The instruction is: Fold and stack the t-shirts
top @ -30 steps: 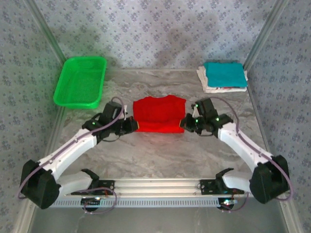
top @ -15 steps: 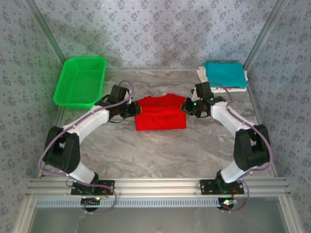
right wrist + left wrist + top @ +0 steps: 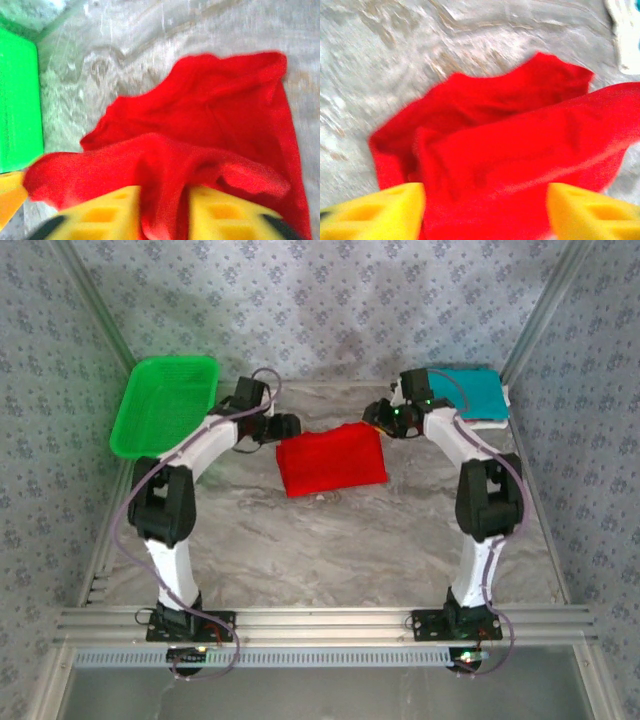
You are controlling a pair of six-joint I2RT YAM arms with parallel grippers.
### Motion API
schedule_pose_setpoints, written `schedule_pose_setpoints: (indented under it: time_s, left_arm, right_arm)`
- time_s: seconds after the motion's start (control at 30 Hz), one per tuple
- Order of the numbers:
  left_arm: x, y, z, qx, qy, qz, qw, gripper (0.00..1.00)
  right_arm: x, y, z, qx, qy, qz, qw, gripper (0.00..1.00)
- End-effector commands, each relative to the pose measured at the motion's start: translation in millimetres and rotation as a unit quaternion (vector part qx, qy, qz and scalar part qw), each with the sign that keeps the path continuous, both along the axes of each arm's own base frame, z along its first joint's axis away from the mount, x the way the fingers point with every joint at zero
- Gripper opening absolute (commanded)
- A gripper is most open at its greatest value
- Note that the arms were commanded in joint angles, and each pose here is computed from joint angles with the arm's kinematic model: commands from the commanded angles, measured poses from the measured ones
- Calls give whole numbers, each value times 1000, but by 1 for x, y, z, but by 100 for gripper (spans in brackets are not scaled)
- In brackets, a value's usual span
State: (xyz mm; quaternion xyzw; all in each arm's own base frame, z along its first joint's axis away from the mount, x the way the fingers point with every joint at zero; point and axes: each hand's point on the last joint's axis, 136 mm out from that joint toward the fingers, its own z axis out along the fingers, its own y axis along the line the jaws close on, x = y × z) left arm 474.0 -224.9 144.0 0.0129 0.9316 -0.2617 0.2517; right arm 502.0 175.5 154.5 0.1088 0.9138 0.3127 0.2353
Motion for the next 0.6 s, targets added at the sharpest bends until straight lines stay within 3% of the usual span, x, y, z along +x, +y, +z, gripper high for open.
schedule_pose_setpoints:
  time_s: [0.0, 0.07, 0.17, 0.2, 0.33, 0.4, 0.57]
  left_arm:
    - [21, 19, 14, 48, -5, 28, 998, 86]
    - [25, 20, 38, 44, -32, 46, 997, 83]
    - [6, 14, 61, 49, -74, 50, 995, 73]
    - [-3, 8, 61, 50, -81, 43, 995, 70]
    - [-45, -25, 34, 27, -84, 9, 996, 37]
    - [-52, -42, 15, 17, -84, -2, 996, 26]
    - [-31, -47, -45, 20, -32, 2, 999, 17]
  right_arm:
    - [28, 2, 29, 34, -14, 11, 999, 56]
    - [31, 2, 58, 31, -43, 12, 998, 62]
    - [7, 4, 78, 23, -70, 32, 997, 62]
    - [-5, 9, 75, 25, -74, 45, 996, 55]
    - [-49, 21, 30, 29, -65, 60, 996, 0]
    - [-53, 26, 3, 34, -43, 61, 997, 0]
    - [-38, 40, -53, 46, 7, 74, 996, 0]
